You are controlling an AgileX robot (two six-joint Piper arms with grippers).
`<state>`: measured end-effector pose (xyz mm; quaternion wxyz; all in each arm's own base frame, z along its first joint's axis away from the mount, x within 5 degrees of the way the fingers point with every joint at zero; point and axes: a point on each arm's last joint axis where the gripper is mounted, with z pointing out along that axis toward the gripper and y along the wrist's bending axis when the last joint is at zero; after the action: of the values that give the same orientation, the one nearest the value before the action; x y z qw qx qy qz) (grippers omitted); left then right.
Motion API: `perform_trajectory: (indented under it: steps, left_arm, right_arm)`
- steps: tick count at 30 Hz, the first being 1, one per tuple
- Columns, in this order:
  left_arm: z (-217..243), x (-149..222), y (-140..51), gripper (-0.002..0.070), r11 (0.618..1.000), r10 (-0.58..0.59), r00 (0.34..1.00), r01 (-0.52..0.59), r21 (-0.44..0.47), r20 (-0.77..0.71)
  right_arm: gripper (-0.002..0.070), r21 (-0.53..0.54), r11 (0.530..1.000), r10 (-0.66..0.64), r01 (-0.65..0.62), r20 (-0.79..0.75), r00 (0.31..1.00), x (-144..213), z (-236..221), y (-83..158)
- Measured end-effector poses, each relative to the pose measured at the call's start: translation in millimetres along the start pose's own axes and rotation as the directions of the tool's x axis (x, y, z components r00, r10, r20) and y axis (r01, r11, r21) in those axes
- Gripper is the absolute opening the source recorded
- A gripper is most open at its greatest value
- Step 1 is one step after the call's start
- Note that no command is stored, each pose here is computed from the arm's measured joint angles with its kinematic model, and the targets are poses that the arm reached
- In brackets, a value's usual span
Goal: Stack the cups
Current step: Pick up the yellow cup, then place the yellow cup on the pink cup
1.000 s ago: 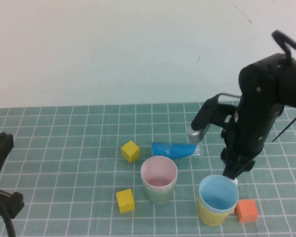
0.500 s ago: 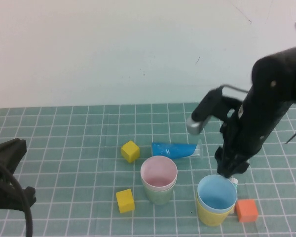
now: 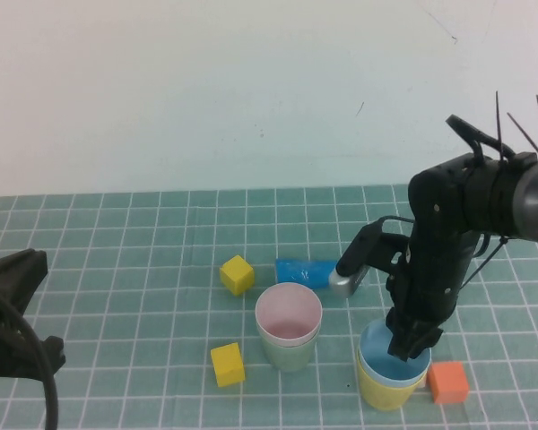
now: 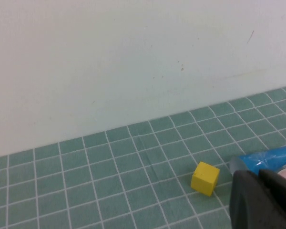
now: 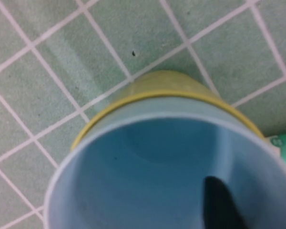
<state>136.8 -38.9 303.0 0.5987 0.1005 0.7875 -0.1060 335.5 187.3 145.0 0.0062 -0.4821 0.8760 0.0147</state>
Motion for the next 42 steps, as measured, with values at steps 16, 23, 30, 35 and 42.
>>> perform_trajectory:
  steps: [16,23,30,35,42]
  left_arm:
    - [0,-1,0.3,-0.0002,1.000,-0.005,1.000,0.005,-0.003,0.013]
    - [0,-1,0.2,-0.0002,1.000,-0.012,1.000,0.012,-0.002,0.014]
    - [0,-1,0.3,-0.0002,1.000,-0.013,1.000,0.013,-0.003,0.016]
    - [0,-1,0.2,-0.0002,1.000,-0.015,1.000,0.015,-0.002,0.016]
    - [0,-2,0.2,-0.0002,1.000,-0.020,1.000,0.020,-0.002,0.018]
  right_arm:
    - [0.0031,0.122,0.990,-0.075,0.068,0.057,0.996,-33,-75,-24]
    - [0.0031,0.023,0.992,-0.123,0.123,0.329,0.936,-66,-119,0]
    - [0.0031,-0.024,0.986,-0.150,0.164,0.290,0.945,-82,-88,11]
    - [0.0031,-0.027,0.986,-0.154,0.167,0.259,0.953,-84,-74,9]
    - [0.0059,-0.006,0.985,-0.166,0.174,0.265,0.950,-85,-73,7]
